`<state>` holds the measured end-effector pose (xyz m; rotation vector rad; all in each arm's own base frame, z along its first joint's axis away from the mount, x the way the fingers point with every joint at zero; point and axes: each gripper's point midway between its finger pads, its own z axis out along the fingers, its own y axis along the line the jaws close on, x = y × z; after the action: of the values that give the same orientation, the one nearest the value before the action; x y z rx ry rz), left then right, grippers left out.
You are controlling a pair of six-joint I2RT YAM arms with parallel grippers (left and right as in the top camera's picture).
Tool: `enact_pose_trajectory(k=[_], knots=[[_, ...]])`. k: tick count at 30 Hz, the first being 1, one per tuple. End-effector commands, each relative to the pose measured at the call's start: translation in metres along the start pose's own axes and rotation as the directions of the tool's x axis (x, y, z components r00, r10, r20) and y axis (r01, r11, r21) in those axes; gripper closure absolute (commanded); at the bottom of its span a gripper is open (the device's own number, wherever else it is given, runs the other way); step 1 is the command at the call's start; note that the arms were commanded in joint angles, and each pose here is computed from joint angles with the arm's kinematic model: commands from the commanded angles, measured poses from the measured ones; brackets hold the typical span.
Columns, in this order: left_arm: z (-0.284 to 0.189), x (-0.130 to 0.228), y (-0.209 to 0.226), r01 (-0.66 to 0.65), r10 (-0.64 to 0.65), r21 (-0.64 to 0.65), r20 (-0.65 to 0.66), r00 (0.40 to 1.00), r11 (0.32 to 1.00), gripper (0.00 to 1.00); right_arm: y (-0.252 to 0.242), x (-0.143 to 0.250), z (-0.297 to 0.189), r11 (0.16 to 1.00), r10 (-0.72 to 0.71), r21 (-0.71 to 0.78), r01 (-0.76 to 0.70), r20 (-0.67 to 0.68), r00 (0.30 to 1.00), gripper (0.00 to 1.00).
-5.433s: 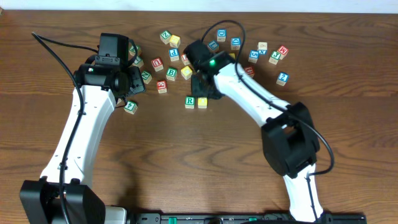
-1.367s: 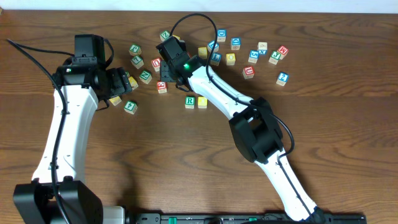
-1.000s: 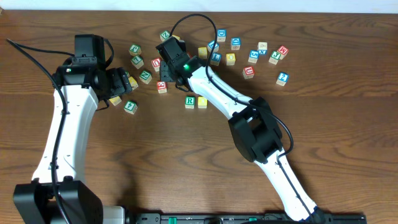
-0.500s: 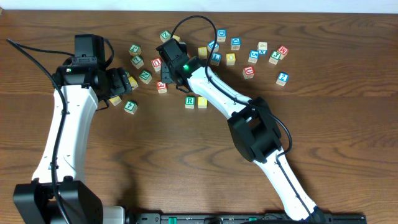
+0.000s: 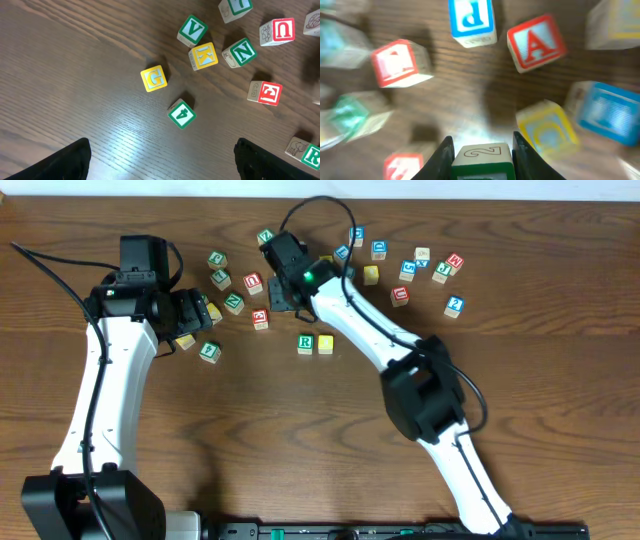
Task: Spell out ROBOT
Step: 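Place the green B block right of the O block and release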
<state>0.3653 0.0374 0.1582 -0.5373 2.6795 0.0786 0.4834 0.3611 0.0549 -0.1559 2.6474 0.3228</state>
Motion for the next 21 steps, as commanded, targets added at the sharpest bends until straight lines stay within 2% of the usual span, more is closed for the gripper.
enact_pose_trajectory(k=[1,6,10,14,21], knots=[[-0.007,-0.008,0.0,-0.011,0.011,0.001,0.026,1.0,1.0,0.1,0.004,-0.05,-0.099,0.999,0.0,-0.05,0.007,0.135,0.991,0.81],[-0.007,-0.008,0.0,-0.011,0.011,0.001,0.026,1.0,1.0,0.1,-0.019,-0.051,-0.16,1.0,0.0,-0.023,0.002,0.12,0.993,0.82],[-0.007,-0.008,0.0,-0.011,0.011,0.001,0.026,1.0,1.0,0.1,-0.045,-0.037,-0.188,1.0,0.013,0.027,-0.015,0.058,0.998,0.81],[-0.007,-0.008,0.0,-0.011,0.011,0.001,0.026,1.0,1.0,0.1,-0.069,-0.016,-0.192,0.995,0.034,0.091,-0.03,-0.041,0.999,0.81],[-0.007,-0.008,0.0,-0.011,0.011,0.001,0.026,1.0,1.0,0.09,-0.099,0.024,-0.162,0.982,0.085,0.182,-0.051,-0.185,0.979,0.8]])
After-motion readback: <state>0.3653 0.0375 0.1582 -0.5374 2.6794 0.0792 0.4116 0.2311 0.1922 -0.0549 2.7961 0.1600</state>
